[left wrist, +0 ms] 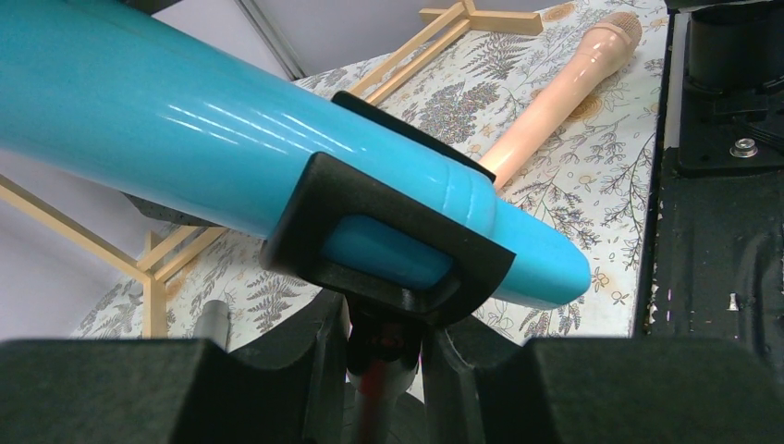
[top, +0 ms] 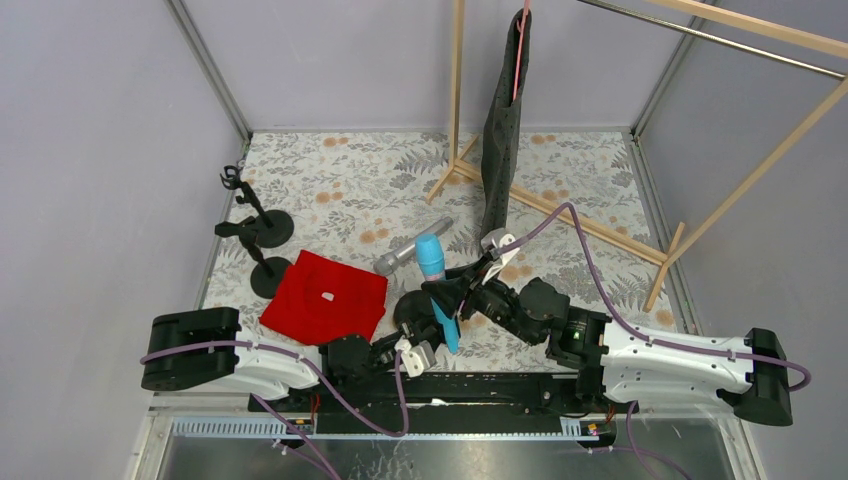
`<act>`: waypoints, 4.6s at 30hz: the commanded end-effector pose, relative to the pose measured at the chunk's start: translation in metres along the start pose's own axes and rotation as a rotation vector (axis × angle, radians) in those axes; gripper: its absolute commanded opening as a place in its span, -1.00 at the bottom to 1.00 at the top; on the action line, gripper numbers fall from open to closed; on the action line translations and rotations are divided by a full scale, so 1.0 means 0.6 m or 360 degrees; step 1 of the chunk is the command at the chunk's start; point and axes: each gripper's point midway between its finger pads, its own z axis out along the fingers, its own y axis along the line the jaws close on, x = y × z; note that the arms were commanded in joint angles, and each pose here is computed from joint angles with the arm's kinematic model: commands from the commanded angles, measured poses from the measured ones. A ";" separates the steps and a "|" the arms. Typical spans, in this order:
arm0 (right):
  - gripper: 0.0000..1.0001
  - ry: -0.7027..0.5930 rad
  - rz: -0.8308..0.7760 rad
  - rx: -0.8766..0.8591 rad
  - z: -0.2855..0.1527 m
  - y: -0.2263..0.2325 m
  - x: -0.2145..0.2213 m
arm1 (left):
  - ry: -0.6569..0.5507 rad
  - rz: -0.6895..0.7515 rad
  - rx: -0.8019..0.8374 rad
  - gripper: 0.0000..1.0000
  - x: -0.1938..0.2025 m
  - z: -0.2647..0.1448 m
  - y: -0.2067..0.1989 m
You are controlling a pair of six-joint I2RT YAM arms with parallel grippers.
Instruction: Attach the microphones to the stand
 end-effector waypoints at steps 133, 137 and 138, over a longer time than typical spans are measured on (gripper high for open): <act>0.62 0.0107 0.0163 0.0412 -0.158 -0.108 0.053 | -0.0382 -0.0811 -0.1130 -1.00 -0.088 0.083 0.505; 0.62 0.0116 0.0174 0.0430 -0.159 -0.114 0.064 | -0.0418 -0.0781 -0.1138 -1.00 -0.063 0.096 0.567; 0.62 0.0123 0.0175 0.0435 -0.160 -0.116 0.067 | -0.0445 -0.0770 -0.1127 -1.00 -0.061 0.103 0.587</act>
